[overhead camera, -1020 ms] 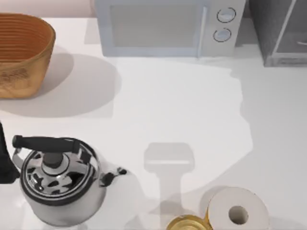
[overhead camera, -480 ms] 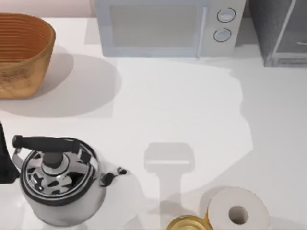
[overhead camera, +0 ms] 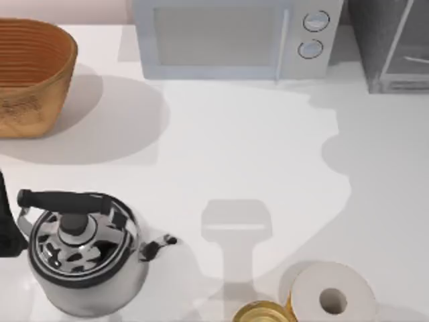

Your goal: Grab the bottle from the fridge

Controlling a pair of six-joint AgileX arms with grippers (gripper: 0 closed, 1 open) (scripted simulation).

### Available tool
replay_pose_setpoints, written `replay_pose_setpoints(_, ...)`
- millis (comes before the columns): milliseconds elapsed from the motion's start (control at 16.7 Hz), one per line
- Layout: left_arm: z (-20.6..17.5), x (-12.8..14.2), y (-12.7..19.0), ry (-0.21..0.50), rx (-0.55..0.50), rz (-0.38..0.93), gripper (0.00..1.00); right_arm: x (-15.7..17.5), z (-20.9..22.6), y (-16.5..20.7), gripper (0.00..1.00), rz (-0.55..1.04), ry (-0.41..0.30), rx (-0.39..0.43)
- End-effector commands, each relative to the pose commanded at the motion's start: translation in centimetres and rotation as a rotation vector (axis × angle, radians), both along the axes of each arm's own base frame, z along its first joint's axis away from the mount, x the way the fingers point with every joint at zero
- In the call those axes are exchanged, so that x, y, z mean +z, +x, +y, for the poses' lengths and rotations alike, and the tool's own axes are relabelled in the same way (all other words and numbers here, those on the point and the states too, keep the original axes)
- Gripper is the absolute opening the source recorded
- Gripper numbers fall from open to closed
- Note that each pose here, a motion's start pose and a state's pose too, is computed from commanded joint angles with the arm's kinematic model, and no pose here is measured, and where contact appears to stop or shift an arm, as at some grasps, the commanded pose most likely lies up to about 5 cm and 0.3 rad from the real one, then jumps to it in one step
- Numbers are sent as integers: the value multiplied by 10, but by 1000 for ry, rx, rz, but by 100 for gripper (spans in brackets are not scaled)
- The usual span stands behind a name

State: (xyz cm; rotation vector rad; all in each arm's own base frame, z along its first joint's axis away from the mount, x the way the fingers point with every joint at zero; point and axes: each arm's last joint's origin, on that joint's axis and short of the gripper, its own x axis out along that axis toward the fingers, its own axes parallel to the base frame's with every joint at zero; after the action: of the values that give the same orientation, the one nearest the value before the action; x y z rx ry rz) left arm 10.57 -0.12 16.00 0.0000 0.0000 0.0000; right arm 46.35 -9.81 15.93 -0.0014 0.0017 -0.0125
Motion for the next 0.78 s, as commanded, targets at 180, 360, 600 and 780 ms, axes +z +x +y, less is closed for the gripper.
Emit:
replay_pose_setpoints(180, 0, 0, 0, 0, 0, 0, 100, 15, 0, 0, 0, 11, 3, 1)
replay_pose_setpoints(360, 0, 0, 0, 0, 0, 0, 100, 27, 0, -1, 0, 0, 0, 0)
replay_pose_setpoints(600, 0, 0, 0, 0, 0, 0, 100, 25, 1, -4, 0, 5, 1, 3)
replay_pose_setpoints(780, 0, 0, 0, 0, 0, 0, 100, 27, 1, -25, 0, 5, -5, 8)
